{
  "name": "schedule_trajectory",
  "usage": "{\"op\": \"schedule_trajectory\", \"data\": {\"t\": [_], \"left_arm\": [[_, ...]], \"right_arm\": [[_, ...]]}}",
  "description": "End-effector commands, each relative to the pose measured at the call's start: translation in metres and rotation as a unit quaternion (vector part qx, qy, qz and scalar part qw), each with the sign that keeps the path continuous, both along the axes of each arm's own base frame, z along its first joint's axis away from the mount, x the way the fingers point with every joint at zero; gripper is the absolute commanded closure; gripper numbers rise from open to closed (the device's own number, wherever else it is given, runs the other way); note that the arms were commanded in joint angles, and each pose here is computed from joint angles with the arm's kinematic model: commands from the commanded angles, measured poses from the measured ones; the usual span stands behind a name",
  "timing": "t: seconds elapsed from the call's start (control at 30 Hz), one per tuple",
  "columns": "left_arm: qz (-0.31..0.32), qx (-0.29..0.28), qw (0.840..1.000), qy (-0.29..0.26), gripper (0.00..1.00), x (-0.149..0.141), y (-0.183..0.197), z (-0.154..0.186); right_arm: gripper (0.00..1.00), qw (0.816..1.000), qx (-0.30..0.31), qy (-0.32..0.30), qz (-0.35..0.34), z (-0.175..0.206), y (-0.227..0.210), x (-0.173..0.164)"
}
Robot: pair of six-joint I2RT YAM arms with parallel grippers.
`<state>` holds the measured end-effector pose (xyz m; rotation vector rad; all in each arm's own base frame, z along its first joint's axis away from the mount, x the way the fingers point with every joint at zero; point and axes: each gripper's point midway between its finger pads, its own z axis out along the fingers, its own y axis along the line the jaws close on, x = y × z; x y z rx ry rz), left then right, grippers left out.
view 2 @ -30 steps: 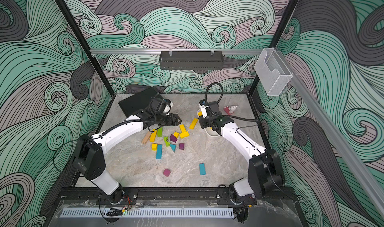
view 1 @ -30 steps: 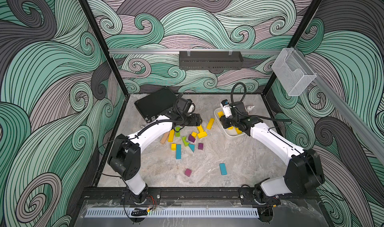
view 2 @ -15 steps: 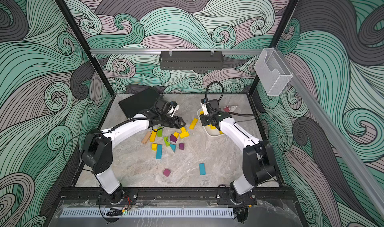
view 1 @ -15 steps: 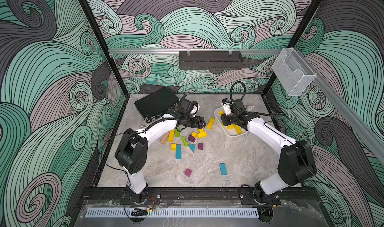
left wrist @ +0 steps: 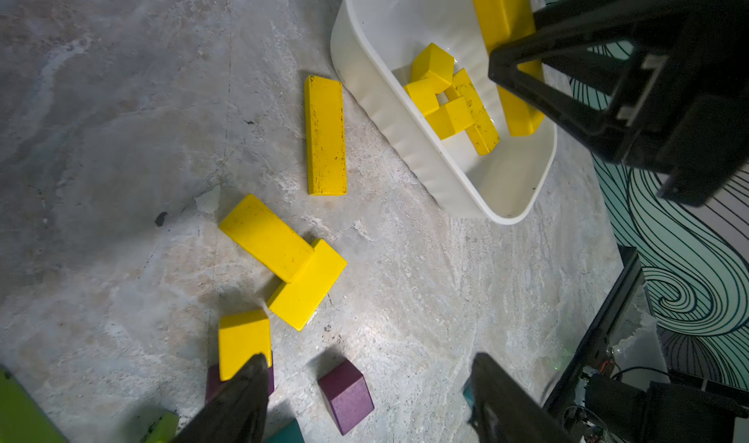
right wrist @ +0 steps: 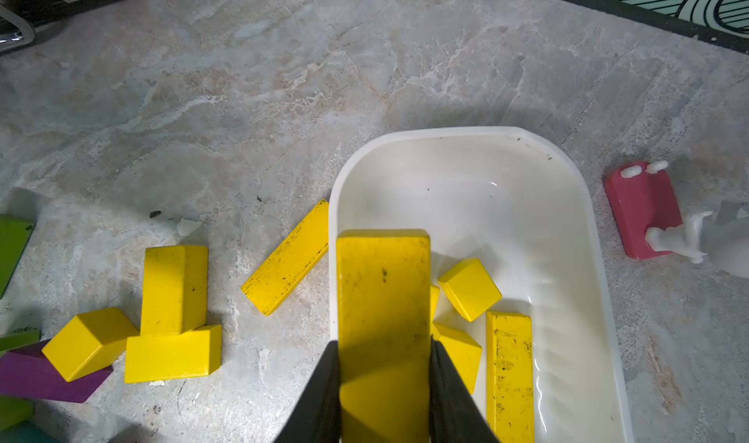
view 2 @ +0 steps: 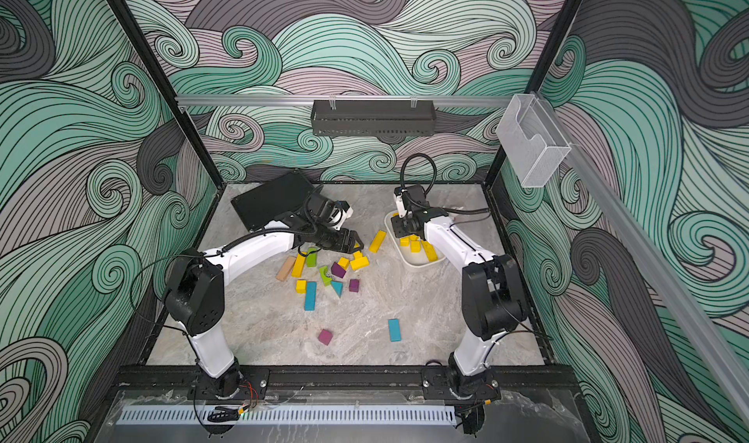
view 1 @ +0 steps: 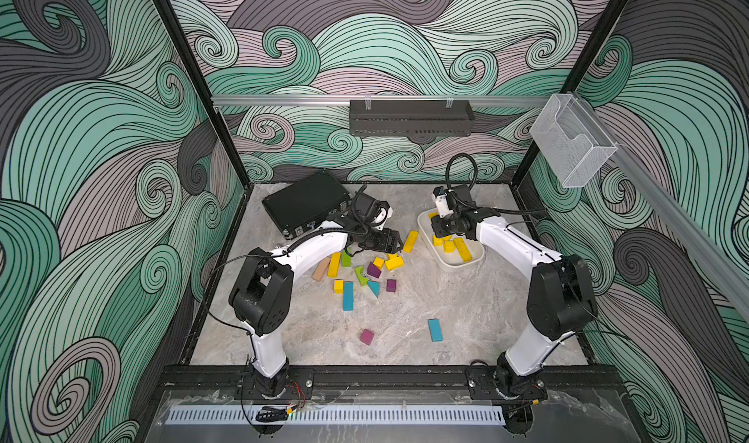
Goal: Pick out the yellow building blocks
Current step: Place the building block in the storage box.
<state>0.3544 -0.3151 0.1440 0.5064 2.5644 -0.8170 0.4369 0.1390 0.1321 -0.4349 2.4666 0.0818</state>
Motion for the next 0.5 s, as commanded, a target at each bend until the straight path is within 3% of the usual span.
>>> {"op": "schedule_trajectory", "data": {"t": [0.0,0.47], "left_arm": [[-0.011,-0.007,1.000,-0.006,0.22,0.000,-0.004,0.014],[-0.004,-0.005,1.000,-0.011,0.22,0.001,0.001,0.020]], "right_arm": [[0.72,1.000,-0.004,0.011,-0.018,-0.006,-0.005,0.007],[0.69,0.994,0.013,0.052,-0.099,-0.043,-0.035,0.032]]}}
